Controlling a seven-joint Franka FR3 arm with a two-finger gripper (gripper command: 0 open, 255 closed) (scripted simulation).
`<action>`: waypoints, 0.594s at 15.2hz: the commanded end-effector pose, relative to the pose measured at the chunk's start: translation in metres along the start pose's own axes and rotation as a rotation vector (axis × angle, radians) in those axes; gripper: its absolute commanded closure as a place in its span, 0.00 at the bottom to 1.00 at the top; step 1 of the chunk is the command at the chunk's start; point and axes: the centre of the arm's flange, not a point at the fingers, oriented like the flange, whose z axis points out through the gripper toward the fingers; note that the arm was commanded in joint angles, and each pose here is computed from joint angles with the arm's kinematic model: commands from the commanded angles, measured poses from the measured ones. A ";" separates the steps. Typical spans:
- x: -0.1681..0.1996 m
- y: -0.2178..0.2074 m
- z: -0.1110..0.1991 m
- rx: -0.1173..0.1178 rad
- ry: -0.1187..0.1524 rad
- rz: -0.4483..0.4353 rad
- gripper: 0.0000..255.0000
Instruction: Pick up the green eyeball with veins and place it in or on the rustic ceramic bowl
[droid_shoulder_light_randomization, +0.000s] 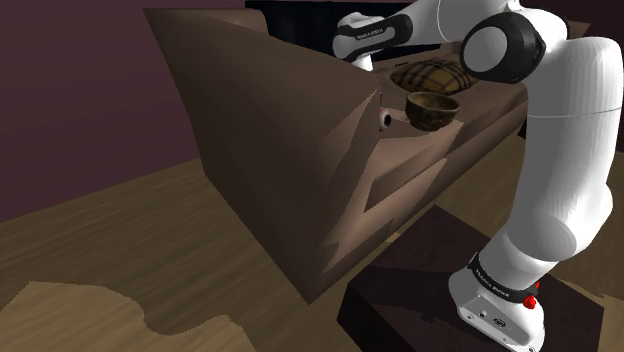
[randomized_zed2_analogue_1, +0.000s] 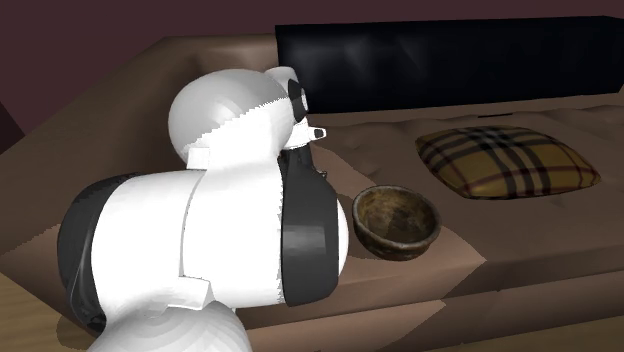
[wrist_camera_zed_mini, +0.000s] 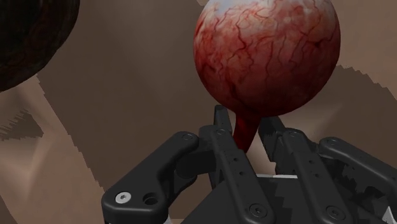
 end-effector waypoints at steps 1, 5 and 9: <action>-0.004 0.002 -0.007 0.000 0.000 0.000 1.00; -0.012 0.006 -0.026 0.000 0.000 0.000 1.00; -0.020 0.011 -0.045 0.000 0.000 0.000 1.00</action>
